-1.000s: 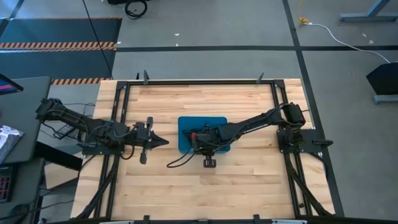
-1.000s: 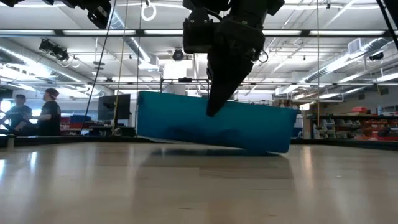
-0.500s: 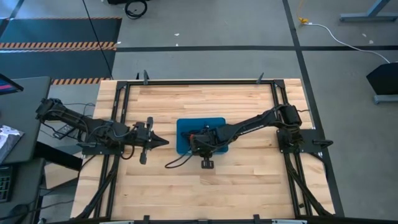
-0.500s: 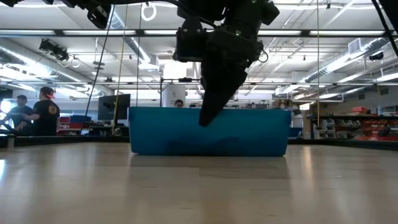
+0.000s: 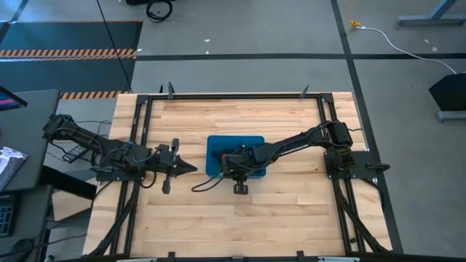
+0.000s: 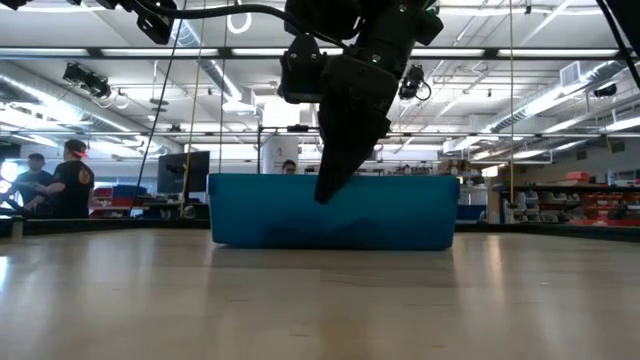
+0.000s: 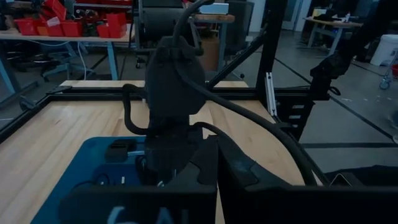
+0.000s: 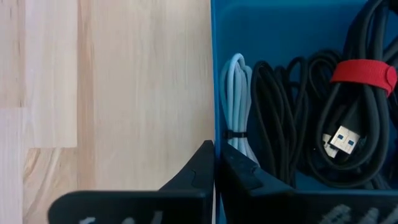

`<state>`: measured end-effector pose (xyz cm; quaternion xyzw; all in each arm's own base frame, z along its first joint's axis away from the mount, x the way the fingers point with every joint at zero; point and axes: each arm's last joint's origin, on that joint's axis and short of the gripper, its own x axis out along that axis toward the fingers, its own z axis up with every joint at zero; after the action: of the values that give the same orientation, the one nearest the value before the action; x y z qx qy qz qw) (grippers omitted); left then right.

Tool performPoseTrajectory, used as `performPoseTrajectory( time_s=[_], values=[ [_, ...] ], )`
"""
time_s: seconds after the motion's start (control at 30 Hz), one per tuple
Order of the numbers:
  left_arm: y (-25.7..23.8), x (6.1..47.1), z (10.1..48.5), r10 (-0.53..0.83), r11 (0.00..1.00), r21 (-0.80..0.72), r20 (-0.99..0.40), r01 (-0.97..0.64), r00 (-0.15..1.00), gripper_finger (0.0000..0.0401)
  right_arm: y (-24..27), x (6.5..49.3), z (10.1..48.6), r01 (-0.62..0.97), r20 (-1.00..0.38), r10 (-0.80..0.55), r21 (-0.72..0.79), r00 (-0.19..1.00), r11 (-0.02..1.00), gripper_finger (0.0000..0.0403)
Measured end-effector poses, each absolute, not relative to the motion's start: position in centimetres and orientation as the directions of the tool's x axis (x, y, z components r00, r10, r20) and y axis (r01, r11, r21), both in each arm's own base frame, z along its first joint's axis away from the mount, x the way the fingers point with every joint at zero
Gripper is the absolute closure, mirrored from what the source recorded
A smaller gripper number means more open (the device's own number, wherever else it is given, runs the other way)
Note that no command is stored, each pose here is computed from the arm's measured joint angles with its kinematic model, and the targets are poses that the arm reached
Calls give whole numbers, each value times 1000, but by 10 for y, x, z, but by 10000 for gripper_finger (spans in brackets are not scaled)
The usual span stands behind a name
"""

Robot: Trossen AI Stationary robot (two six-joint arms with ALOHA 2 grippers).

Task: Pick and place USB-C Cables
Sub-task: Move the blue bin to the middle of the table

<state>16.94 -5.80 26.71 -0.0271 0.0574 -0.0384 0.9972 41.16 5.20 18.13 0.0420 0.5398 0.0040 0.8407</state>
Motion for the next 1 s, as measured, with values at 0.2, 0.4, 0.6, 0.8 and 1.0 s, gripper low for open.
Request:
performPoseTrajectory(
  time_s=[0.2,0.4,0.6,0.8,1.0],
  values=[
    [-59,169,267,-82,995,-58,-112,76,990,399,51,413,182,41,-902,53,78,428,996,381],
    [-59,169,267,-83,995,-58,-112,76,990,399,51,413,182,32,-902,62,84,427,996,380],
    [-59,169,267,-83,995,-58,-112,76,990,399,55,412,182,-11,-902,93,97,421,995,375],
    [-59,169,267,-83,995,-59,-112,76,990,399,60,411,182,-41,-904,100,91,416,995,374],
    [-59,169,267,-83,995,-59,-112,76,990,399,59,411,182,-38,-904,90,82,418,996,368]
  ],
)
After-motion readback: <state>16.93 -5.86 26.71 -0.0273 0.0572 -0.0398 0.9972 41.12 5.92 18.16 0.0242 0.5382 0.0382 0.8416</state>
